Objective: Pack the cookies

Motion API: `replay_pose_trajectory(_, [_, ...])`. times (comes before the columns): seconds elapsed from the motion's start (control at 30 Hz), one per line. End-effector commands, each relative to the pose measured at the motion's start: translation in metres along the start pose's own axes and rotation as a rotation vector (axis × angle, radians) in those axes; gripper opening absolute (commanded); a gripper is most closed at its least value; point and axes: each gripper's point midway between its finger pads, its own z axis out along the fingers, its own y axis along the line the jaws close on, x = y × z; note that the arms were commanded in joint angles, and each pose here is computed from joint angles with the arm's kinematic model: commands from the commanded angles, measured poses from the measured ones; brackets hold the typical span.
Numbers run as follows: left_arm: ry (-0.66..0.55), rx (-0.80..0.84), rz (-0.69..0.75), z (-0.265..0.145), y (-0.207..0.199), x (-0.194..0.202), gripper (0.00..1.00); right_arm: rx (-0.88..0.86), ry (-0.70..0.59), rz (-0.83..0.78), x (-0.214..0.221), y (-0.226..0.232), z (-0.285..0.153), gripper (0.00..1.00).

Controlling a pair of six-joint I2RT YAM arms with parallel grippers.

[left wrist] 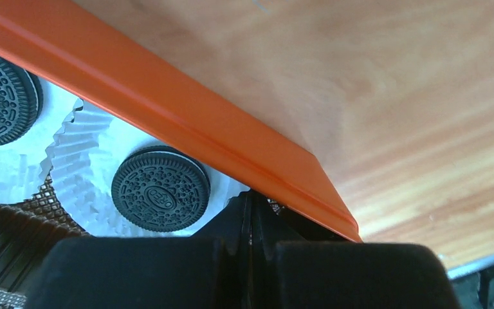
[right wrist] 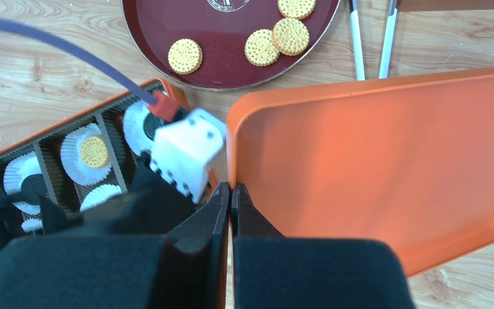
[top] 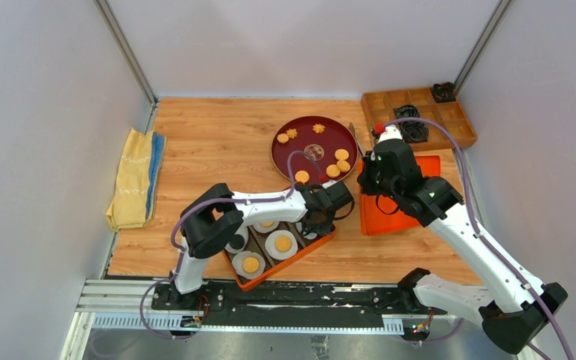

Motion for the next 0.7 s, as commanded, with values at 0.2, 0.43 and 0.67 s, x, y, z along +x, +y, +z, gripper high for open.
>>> replay_pose_trajectory(0.2, [0.036,0.168,0.176,-0.02,-0.043,0.039,0.0,0.04,-0.051,0.018,-0.016,-0.01,-0.011,0.0])
replay_pose_trajectory(0.43, [-0.272,-0.168,0.041,-0.094,0.031,-0.02,0.0,0.05,-0.077,0.019,-0.021,-0.013,-0.014,0.0])
replay_pose_trajectory(0.67, [-0.314,-0.31,-0.177,-0.117,0.104,-0.027,0.0,0.03,-0.065,0.004,-0.019,-0.008,-0.008,0.0])
